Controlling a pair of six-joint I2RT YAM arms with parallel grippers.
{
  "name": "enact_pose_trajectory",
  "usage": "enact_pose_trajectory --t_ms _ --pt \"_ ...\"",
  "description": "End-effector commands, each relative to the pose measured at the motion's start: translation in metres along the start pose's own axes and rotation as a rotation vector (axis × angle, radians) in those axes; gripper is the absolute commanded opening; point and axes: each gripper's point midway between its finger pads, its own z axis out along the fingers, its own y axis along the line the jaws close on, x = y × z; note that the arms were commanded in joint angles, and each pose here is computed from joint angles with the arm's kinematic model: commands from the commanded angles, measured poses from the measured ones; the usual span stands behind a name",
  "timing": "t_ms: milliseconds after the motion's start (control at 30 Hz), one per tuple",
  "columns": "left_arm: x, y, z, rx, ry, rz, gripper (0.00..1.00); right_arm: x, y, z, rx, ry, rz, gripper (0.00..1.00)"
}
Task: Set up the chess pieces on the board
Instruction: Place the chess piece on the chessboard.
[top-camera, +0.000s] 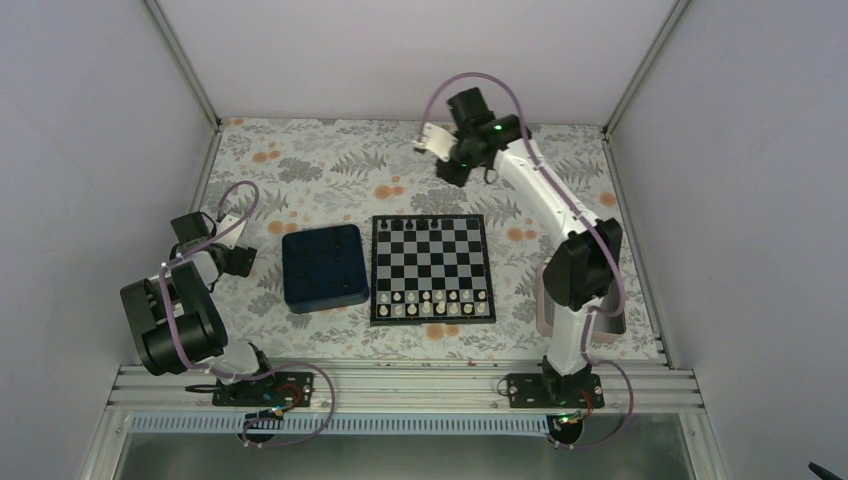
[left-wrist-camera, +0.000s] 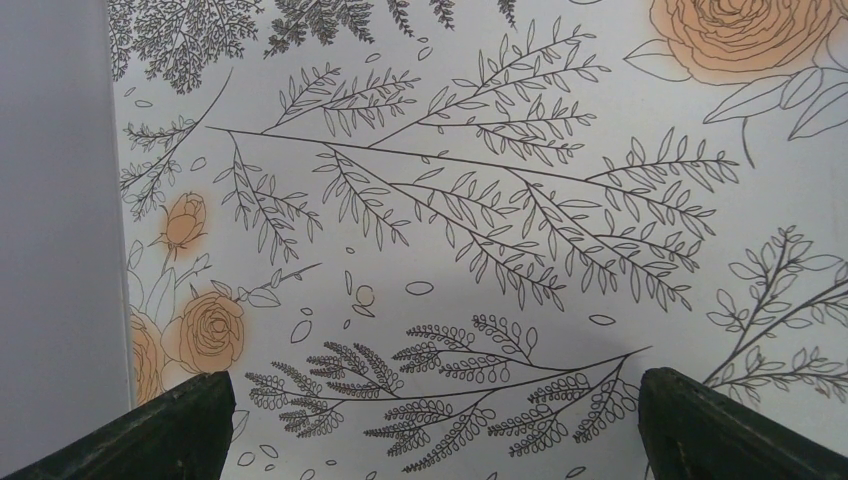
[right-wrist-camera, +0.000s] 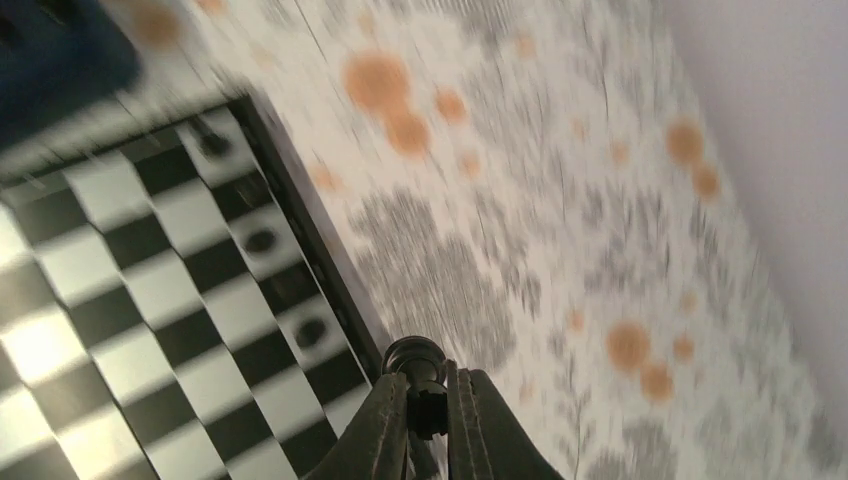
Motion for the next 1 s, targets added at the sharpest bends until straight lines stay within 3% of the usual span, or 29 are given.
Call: enact_pose_trajectory --t_ms 0,367,967 --pt "-0.004 0.003 -0.001 -0.012 -0.022 0.001 1.00 0.070 -0.020 0.015 0.002 0.109 0.108 0.06" --pt "-0.003 0.002 0.001 -0.006 -0.017 -0.001 1.00 0.160 -0.004 0.061 -0.075 0.233 0.239 0.07" --pt "-0.002 0.000 0.001 0.002 -0.018 -0.003 1.00 0.184 0.003 0.090 -0.130 0.260 0.280 0.08"
